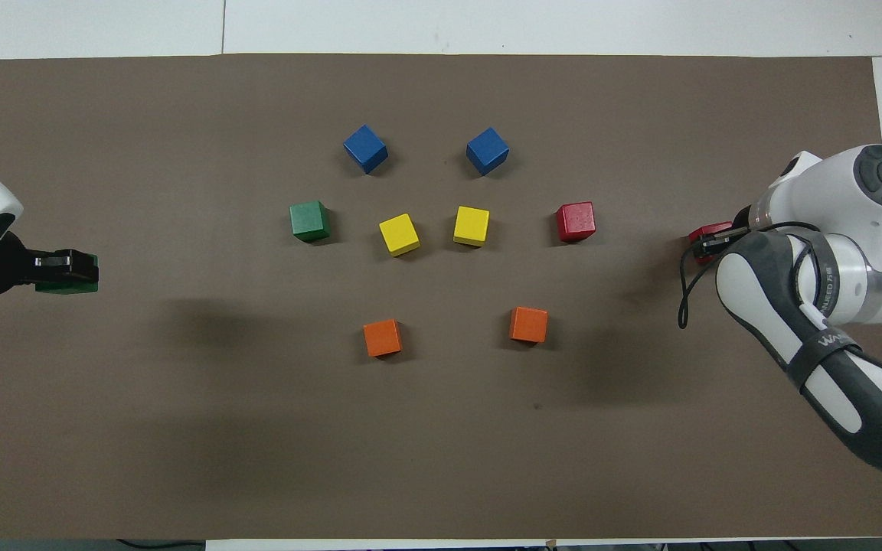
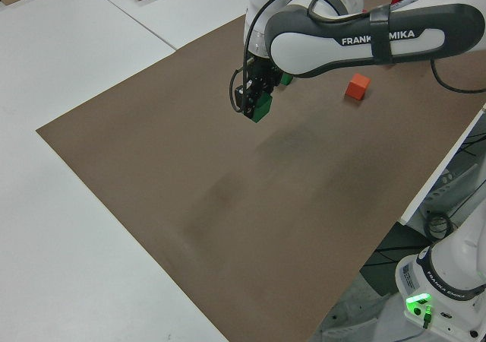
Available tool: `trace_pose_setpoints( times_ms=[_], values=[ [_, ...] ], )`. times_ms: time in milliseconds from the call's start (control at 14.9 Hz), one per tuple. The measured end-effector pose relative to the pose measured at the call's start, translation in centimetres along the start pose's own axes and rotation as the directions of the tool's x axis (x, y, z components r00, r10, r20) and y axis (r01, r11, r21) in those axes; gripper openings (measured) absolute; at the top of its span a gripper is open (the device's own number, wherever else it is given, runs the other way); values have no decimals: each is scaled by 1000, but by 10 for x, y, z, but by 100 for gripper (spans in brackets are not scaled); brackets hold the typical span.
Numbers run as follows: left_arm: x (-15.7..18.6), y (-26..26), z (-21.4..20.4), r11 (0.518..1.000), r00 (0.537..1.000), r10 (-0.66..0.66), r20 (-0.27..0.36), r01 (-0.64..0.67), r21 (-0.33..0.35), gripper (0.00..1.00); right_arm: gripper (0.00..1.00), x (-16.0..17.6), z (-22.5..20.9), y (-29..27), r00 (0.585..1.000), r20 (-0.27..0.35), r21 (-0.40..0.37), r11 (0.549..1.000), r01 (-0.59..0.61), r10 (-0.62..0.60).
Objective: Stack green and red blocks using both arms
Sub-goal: 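Lower and release the green cube while the right gripper releases the red cube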
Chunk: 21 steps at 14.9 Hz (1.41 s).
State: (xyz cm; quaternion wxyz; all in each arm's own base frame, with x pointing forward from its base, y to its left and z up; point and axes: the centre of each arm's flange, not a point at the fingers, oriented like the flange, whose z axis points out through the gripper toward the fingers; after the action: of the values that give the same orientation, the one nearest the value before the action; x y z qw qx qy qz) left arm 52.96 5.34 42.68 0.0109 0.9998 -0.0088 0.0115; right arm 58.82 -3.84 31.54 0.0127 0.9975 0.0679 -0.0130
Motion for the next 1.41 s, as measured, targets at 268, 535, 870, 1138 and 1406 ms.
trace_pose_setpoints(
  times_ms=[268, 535, 870, 1138, 1406],
  values=[
    [-9, -6, 53, 1000, 1000, -13, -2, 13, 4, 55, 55, -1, 2, 2, 1000, -10, -1, 1000, -7, 7],
    [-5, -15, 84, 1000, 1000, 5, 12, -5, 5, 55, 55, -1, 3, 2, 1000, -12, -2, 1000, -8, 8],
    [-3, -34, 102, 1000, 1000, 0, 2, 0, 10, 55, 90, -2, 4, 2, 1000, -11, -1, 1000, -9, 9],
    [-7, -37, 120, 1000, 1000, -7, -4, 7, 13, 55, 100, 0, -27, 1, 999, 40, 3, 1000, -9, 9],
    [-8, -39, 121, 1000, 1000, -15, -9, 15, 10, 55, 100, 21, -114, -21, 998, 44, -6, 999, -39, 39]
  ],
)
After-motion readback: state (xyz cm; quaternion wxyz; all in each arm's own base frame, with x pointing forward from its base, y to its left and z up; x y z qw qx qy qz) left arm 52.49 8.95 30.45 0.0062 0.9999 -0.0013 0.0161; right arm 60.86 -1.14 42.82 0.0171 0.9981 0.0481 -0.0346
